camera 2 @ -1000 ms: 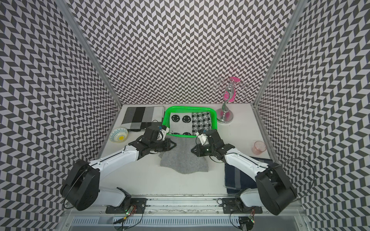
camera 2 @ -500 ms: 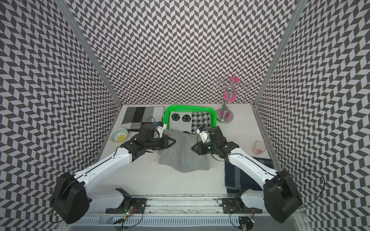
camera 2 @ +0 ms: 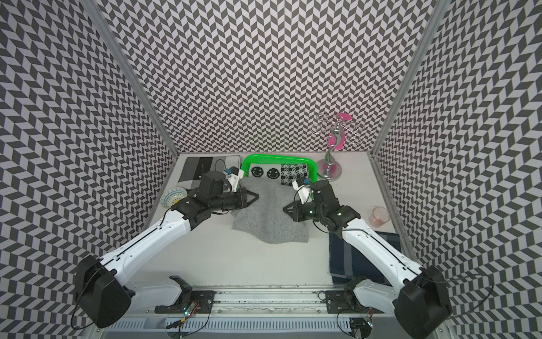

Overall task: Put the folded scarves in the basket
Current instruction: Place the scarf in the basket.

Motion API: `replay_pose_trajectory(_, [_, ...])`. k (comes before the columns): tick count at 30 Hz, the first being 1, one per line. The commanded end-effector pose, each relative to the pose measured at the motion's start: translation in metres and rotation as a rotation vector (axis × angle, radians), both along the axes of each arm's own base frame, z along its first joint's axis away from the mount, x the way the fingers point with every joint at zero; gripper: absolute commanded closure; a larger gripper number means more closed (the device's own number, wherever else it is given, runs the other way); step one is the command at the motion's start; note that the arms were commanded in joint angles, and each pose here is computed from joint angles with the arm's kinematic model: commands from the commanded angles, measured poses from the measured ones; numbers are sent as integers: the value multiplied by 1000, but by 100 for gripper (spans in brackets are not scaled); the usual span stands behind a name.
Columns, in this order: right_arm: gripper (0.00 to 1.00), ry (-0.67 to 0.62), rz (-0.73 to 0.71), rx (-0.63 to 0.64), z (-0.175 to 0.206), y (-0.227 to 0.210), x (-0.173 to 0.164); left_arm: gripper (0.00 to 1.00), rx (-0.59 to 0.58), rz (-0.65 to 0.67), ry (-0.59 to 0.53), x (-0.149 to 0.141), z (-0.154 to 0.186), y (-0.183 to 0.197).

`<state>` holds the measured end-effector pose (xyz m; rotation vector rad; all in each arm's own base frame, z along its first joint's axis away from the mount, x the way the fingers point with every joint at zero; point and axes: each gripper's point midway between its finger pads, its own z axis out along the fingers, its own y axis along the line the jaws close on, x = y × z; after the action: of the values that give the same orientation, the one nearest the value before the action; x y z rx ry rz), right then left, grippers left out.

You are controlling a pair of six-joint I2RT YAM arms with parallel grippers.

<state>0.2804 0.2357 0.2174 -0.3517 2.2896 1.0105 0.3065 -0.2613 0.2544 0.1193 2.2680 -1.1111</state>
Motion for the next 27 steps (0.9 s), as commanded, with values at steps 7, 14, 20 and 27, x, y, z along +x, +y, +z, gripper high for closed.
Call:
replay_pose_trajectory(7, [100, -126, -97, -21, 39, -32, 115, 100, -4, -3, -115, 80, 19, -9])
replay_pose_trajectory(14, [100, -63, -96, -67, 6, -42, 179, 100, 40, 15, -113, 146, -10, -11])
replay_pose_trajectory(20, [100, -15, -136, -124, -35, -46, 209, 100, 77, 25, -114, 188, -36, -13])
replay_pose_trajectory(27, [100, -11, -197, -201, -59, -56, 236, 100, 152, 30, -77, 219, -81, -16])
